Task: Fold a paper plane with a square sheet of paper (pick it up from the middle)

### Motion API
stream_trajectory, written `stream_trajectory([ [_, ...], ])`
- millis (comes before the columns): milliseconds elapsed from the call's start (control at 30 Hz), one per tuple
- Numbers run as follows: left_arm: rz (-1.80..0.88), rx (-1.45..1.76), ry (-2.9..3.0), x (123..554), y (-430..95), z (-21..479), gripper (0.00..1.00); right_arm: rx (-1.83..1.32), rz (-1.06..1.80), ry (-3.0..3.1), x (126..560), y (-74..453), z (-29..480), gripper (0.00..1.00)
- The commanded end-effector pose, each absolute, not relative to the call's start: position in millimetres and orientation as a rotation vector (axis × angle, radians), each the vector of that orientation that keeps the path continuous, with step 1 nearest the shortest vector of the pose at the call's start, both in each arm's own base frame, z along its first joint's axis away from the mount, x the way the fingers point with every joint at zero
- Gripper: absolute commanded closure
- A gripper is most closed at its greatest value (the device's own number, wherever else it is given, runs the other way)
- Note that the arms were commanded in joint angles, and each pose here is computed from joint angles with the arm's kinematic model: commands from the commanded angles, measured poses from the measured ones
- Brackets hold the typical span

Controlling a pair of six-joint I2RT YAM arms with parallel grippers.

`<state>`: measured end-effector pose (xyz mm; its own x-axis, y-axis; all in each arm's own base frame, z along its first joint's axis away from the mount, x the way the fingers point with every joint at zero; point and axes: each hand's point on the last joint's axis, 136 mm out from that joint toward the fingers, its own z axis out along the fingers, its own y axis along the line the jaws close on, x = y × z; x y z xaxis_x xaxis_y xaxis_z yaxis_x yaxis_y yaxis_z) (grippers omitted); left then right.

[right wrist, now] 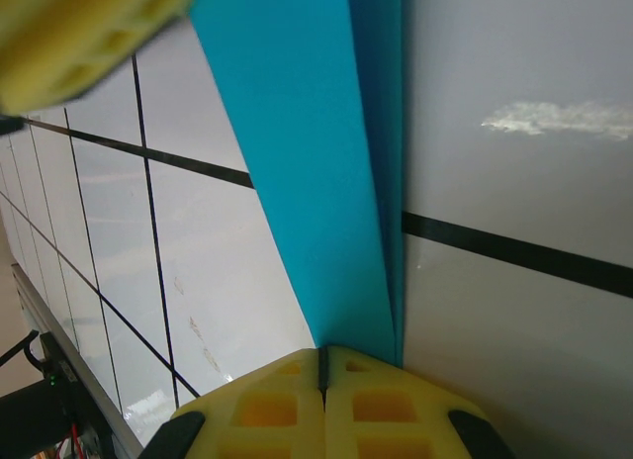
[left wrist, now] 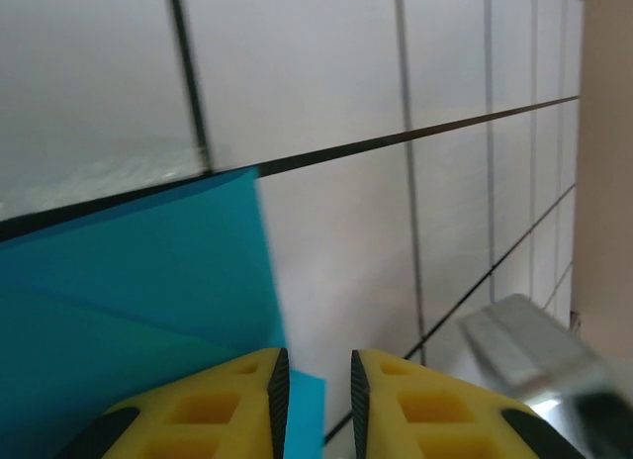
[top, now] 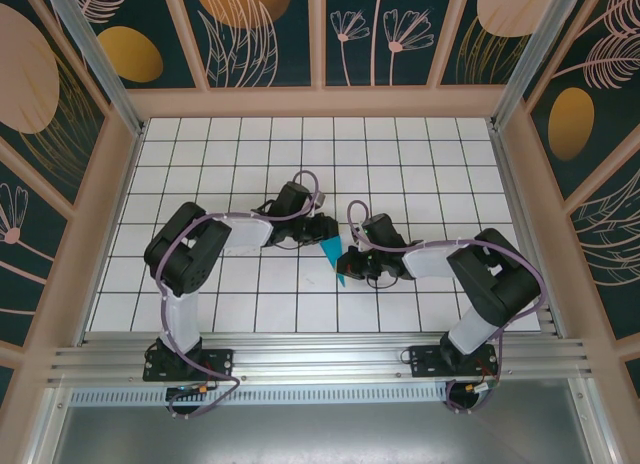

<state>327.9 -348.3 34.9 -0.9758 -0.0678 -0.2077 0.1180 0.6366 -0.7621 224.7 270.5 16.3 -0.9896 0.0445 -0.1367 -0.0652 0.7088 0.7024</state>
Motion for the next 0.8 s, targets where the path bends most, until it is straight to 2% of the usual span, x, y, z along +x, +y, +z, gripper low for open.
stream_trajectory([
  [0,-1.212,0.023,2.66,328.5,-343.4,20.7,0.73,0.085,0.998,2.851,219.6,250.0,2.9,1.0],
  [333,-1.118,0.015,2.723,323.7,-332.4,-4.4,0.73,0.051,1.145,2.725,248.7,280.4,44.6,1.0],
  [600,-1.124,0.015,2.723,324.8,-333.9,-3.8,0.72,0.083,1.164,2.746,260.5,292.7,25.6,1.0],
  [767,-1.103,0.008,2.731,324.9,-332.1,-6.1,0.72,0.145,1.024,2.855,248.4,273.7,-7.2,1.0],
])
